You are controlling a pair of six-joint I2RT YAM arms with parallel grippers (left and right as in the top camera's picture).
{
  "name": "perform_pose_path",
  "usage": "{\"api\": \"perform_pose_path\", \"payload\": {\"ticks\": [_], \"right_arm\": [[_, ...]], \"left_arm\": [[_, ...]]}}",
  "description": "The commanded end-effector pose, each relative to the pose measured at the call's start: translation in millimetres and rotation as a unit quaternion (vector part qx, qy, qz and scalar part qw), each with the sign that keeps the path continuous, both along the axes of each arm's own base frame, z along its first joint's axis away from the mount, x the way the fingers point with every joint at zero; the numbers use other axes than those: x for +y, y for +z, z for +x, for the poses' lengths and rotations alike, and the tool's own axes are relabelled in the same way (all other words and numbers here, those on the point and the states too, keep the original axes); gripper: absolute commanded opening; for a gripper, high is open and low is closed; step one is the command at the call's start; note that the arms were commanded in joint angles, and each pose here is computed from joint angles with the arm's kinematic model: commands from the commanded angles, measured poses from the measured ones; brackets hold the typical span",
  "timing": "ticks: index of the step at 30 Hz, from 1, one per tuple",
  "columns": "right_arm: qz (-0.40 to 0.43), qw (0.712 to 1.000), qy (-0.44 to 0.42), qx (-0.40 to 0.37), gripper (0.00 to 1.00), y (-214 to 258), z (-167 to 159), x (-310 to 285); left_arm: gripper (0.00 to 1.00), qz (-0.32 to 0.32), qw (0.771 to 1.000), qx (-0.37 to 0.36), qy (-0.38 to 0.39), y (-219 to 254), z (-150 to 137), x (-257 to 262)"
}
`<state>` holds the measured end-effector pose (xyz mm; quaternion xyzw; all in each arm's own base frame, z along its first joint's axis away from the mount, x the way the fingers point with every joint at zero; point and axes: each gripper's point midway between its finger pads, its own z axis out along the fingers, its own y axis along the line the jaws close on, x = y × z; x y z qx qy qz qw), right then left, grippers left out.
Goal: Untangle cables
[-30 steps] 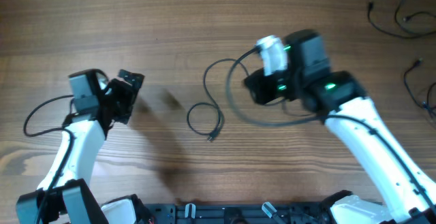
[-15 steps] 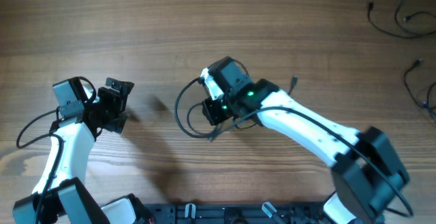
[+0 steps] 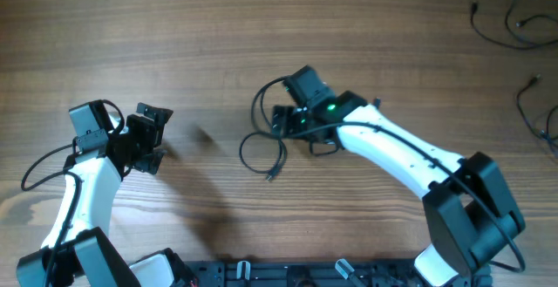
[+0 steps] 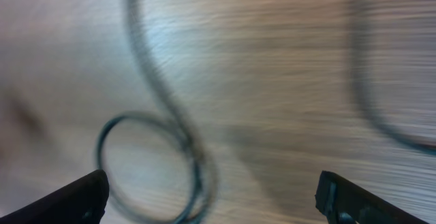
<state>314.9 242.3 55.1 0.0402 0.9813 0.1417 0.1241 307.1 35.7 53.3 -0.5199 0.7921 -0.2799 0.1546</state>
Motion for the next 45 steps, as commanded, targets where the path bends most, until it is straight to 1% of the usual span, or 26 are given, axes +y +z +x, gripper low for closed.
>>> {"api": "perform_pose_path", "payload": {"ticks": [1,6,10,15,17,19,22,27,28,29,33,35,36,37,45], "right_arm": [[-0.025,0.995,-0.099,-0.011,1.0,-0.5,24.9,-39.7],[-0.03,0.986,-0.165,-0.007,1.0,-1.2,47.8,-88.2],[-0.042,0.979,-0.2,-0.005,1.0,-2.8,55.5,-116.4],[-0.091,0.965,-0.245,-0.01,0.88,-6.5,59.4,-157.4],[-0.104,0.961,-0.256,-0.011,0.74,-9.1,60.7,-167.8],[-0.114,0.958,-0.263,-0.009,0.63,-12.9,60.1,-175.6],[-0.129,0.954,-0.27,-0.005,0.62,-22.2,57.0,-184.7],[-0.155,0.947,-0.28,0.019,0.56,-45.1,45.9,-202.6],[-0.159,0.948,-0.274,0.021,0.52,-49.7,45.6,-203.8],[-0.162,0.957,-0.242,0.018,0.48,-55.5,49.0,-201.1],[-0.143,0.974,-0.176,0.018,0.48,-67.3,55.3,-187.2],[-0.123,0.98,-0.156,0.026,0.29,-73.7,55.6,-177.7],[-0.11,0.982,-0.153,0.031,0.11,-75.9,55.1,-172.8],[-0.104,0.982,-0.151,0.034,0.04,-78.2,54.8,-170.3],[-0.027,0.994,-0.102,0.032,0.04,-72.2,60.2,-139.7]], "left_arm": [[1.0,0.012,1.0,-0.011,-0.003,6.0,2.9,4.3],[1.0,0.012,1.0,-0.011,-0.003,6.0,2.9,4.3],[1.0,0.012,1.0,-0.011,-0.003,6.0,2.9,4.3],[1.0,0.012,1.0,-0.011,-0.003,6.0,2.9,4.3],[1.0,0.012,1.0,-0.011,-0.003,6.0,2.9,4.3],[1.0,0.012,1.0,-0.011,-0.003,6.0,2.9,4.3],[1.0,0.012,1.0,-0.011,-0.003,6.0,2.9,4.3],[1.0,0.023,1.0,-0.007,0.003,4.1,2.2,8.5],[1.0,0.027,1.0,-0.005,0.005,3.5,1.9,10.0],[1.0,0.03,1.0,-0.004,0.007,3.0,1.7,11.2],[1.0,0.03,1.0,-0.004,0.007,3.1,1.8,11.3],[1.0,0.03,1.0,-0.004,0.007,3.1,1.8,11.3],[1.0,0.03,1.0,-0.004,0.007,3.1,1.8,11.3],[1.0,0.03,1.0,-0.004,0.007,3.1,1.8,11.3],[1.0,0.03,1.0,-0.004,0.007,3.1,1.8,11.3]]}}
